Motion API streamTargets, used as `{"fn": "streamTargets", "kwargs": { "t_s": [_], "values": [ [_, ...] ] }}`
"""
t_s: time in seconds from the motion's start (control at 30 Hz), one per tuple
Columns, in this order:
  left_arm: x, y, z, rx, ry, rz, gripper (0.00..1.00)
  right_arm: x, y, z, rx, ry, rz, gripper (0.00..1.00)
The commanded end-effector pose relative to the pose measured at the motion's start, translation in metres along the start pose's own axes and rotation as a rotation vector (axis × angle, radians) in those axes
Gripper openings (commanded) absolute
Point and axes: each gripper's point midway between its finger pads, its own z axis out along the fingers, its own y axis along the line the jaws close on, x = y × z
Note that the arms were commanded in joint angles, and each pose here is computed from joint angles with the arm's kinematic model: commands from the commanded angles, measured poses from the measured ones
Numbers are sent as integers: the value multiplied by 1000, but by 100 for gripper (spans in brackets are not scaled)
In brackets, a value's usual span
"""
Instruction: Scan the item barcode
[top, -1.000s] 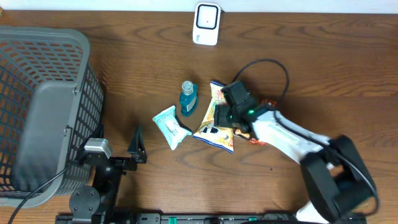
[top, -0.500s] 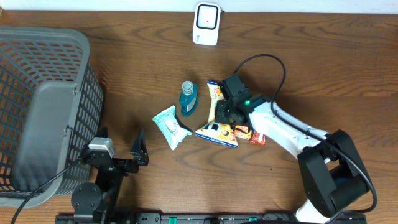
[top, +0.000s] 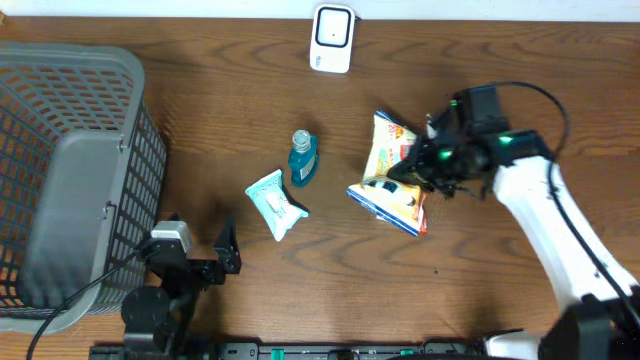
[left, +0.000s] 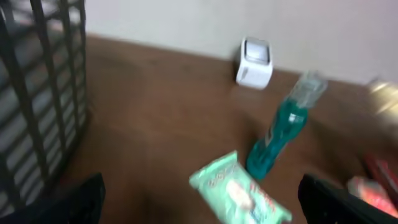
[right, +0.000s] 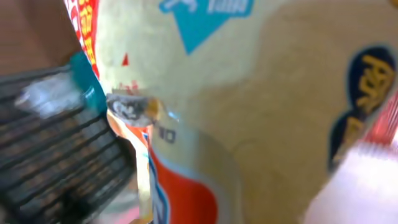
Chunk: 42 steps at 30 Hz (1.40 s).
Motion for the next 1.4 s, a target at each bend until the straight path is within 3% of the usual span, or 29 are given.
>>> {"fn": "streamTargets", "kwargs": {
  "t_s": [0.0,0.1,0.2,0.43,0.9,1.13,1.37],
  "values": [
    [14,1,0,1,55,-8,99,29,17,-27,-133,142,246,1],
    [22,3,-1,-7,89,-12,99,55,1,-39,-78,263,553,1],
    [30,4,-2,-14,122,-16,99,62,-5,-45,-56,294,632,2],
    [50,8,-5,-32,201,-25,99,62,-8,-45,-41,290,662,2],
    [87,16,-16,-68,359,-44,99,20,-56,-39,177,1,546,1],
    [110,20,-26,-91,460,-56,98,16,-66,-41,228,-42,541,1],
    [112,20,-28,-93,471,-57,99,14,-70,-42,249,-54,506,1]
  ]
}}
